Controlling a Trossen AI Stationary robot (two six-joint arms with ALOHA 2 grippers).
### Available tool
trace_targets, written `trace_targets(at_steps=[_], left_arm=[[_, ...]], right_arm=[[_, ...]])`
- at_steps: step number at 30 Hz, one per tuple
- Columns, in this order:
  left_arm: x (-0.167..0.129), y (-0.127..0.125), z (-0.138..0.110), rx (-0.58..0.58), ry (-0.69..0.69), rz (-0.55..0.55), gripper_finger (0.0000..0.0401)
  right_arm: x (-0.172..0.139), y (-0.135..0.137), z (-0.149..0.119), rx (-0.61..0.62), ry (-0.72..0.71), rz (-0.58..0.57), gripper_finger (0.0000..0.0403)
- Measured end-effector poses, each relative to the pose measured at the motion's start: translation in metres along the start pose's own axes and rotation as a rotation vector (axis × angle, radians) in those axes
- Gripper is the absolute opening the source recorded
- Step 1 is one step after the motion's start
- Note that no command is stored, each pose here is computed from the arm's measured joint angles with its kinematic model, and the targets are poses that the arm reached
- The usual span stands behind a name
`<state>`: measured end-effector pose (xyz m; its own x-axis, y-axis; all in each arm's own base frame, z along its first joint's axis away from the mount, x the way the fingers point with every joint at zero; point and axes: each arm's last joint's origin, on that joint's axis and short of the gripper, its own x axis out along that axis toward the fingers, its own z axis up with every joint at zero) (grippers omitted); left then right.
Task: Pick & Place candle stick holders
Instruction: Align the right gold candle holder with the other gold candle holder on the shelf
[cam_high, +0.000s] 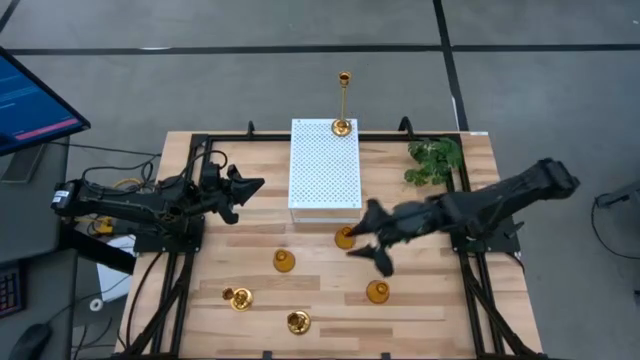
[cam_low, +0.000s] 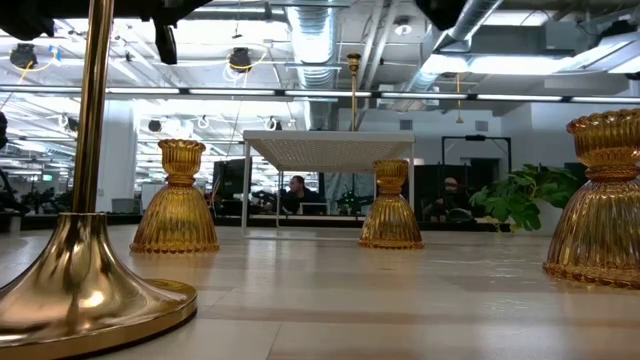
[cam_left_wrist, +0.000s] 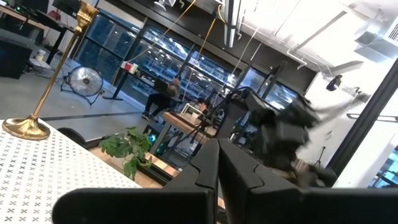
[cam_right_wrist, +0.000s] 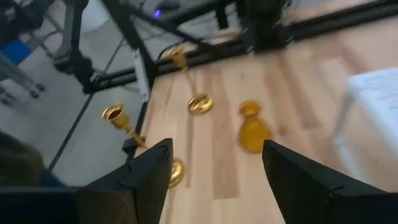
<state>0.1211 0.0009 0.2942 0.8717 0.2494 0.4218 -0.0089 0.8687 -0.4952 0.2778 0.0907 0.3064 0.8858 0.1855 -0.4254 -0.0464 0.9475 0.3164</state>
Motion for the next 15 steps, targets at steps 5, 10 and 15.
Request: trace_targets(at_steps=[5, 10, 15], left_arm=[[0.000, 0.000, 0.000, 0.000, 0.006, -0.013, 0.0008], [0.000, -0.001, -0.001, 0.000, 0.023, -0.049, 0.0008], [0.000, -0.002, -0.001, 0.000, 0.025, -0.053, 0.0008]], right_arm=[[0.042, 0.024, -0.019, -0.007, 0.091, 0.036, 0.0238], [0.080, 0.042, -0.037, -0.046, 0.176, 0.041, 0.0238], [0.112, 0.051, -0.052, -0.059, 0.235, 0.060, 0.0243]])
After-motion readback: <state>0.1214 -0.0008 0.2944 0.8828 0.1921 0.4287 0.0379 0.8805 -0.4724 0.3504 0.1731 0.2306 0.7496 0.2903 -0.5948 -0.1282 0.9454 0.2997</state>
